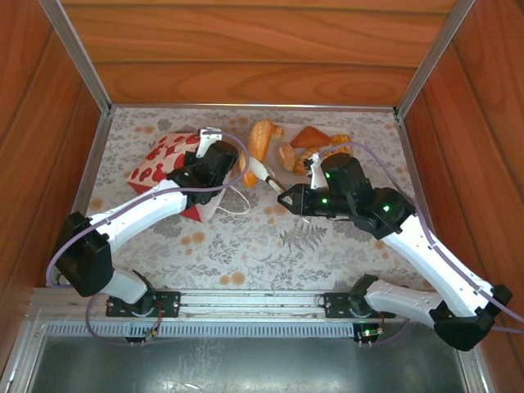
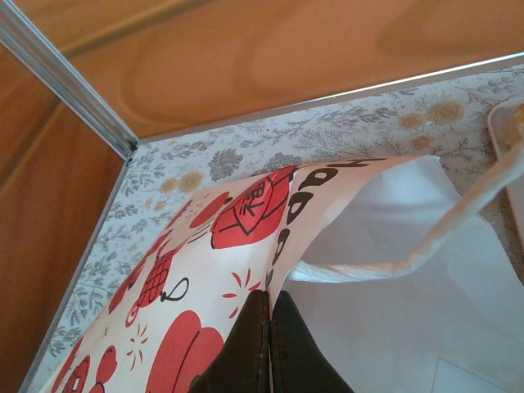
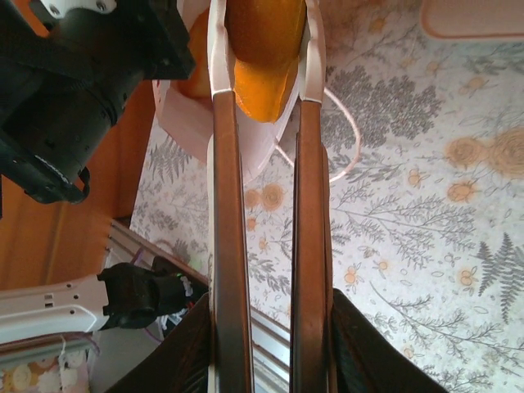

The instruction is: Take the fake bread out of the paper bag

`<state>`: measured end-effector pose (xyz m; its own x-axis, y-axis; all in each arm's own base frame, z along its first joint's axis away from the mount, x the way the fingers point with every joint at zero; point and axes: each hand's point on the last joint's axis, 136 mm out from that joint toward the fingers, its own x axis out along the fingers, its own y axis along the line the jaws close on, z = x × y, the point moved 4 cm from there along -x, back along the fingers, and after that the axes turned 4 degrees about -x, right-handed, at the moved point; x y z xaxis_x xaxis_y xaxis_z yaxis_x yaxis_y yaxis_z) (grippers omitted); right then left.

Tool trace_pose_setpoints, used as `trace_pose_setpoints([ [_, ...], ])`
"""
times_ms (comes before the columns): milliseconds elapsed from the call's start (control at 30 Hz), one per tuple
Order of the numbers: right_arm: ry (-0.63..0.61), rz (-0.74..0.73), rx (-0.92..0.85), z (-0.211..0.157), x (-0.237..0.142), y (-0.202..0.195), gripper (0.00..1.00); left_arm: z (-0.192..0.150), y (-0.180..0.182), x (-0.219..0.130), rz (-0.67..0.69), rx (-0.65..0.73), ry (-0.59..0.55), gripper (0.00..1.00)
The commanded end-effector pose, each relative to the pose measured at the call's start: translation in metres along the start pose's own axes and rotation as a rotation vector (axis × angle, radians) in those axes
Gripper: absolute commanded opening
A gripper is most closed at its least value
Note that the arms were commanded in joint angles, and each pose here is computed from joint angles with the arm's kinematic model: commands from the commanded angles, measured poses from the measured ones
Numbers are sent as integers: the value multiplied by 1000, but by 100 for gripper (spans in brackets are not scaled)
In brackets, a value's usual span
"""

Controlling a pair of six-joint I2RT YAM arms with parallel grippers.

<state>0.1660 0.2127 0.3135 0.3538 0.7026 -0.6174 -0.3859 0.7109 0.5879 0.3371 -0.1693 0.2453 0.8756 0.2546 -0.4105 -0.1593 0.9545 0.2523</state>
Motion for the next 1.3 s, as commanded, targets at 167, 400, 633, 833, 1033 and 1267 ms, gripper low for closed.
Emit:
trace_pose_setpoints([
  [167,-70,-66,64,29,11,-26,0,14,20,-13,16,-31,-35,0],
  [400,-23,24,132,44,56,-46,0,19,27,-22,-12,-52,-50,0],
  [633,42,19,139,50,95,-70,0,22,30,-25,-12,-45,-62,0],
  [833,68,61,202,58,119,-79,0,23,32,-25,-11,-50,-68,0],
  [1033,83,90,253,63,134,-89,1,20,32,-24,-10,-46,-64,0],
  [1267,96,94,309,65,143,-103,1,20,34,-25,-10,-52,-65,0],
])
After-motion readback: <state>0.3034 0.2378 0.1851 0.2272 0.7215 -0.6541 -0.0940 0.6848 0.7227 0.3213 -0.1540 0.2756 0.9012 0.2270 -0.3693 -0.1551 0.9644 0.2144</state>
